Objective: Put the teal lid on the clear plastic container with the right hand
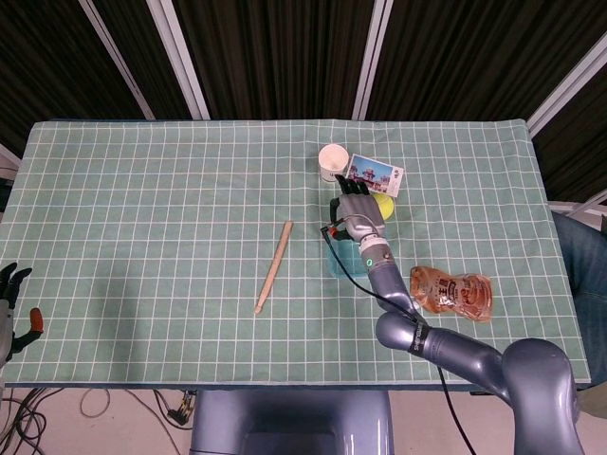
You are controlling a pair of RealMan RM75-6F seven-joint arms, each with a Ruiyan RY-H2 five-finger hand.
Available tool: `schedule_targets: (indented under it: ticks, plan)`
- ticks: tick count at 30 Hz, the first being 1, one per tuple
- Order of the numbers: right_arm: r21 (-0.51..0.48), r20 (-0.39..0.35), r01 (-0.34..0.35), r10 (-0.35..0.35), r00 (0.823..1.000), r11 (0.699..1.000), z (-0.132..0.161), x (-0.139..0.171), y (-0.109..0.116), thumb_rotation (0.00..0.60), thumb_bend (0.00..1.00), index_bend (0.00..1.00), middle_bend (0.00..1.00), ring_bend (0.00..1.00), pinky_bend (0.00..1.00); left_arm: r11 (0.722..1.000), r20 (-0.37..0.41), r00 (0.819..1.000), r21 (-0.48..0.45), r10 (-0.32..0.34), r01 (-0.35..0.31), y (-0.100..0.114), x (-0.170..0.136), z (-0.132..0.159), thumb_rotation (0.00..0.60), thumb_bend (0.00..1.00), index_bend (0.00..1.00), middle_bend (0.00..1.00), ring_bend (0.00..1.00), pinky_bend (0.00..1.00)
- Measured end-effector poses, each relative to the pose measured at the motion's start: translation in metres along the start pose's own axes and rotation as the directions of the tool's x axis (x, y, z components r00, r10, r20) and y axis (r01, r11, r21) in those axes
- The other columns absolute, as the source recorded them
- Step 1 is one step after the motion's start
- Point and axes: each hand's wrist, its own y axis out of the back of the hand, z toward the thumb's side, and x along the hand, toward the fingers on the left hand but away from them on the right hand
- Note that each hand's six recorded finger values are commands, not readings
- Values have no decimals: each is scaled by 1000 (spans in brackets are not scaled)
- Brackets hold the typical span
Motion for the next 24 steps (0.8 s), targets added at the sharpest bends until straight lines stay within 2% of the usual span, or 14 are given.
schedule_targets:
  ticks: [5,12,19,22,24]
  plan:
    - [-97,-39,65,-69,997,993,-4,17,25,600,348,108,4,0,0,1000,7,1000,1,5,-5,0,0,1,600,568,117,0,0,0]
    - [-143,-77,156,-168,983,977,-30,60,60,600,348,101,0,0,0,999,42,998,12,36,-37,5,-1,6,600,568,116,0,0,0]
    - [-53,-84,250,-254,964,967,-85,128,88,600,348,74,0,0,0,997,100,992,26,76,-79,8,-4,13,600,568,116,0,0,0]
    - [-22,-71,251,-252,965,968,-111,164,89,600,348,60,0,0,0,994,125,988,33,95,-100,10,-4,15,600,568,115,0,0,0]
    - [2,-65,224,-224,972,975,-126,188,81,600,348,60,0,0,0,993,145,984,39,105,-112,11,-5,18,600,568,115,0,0,0]
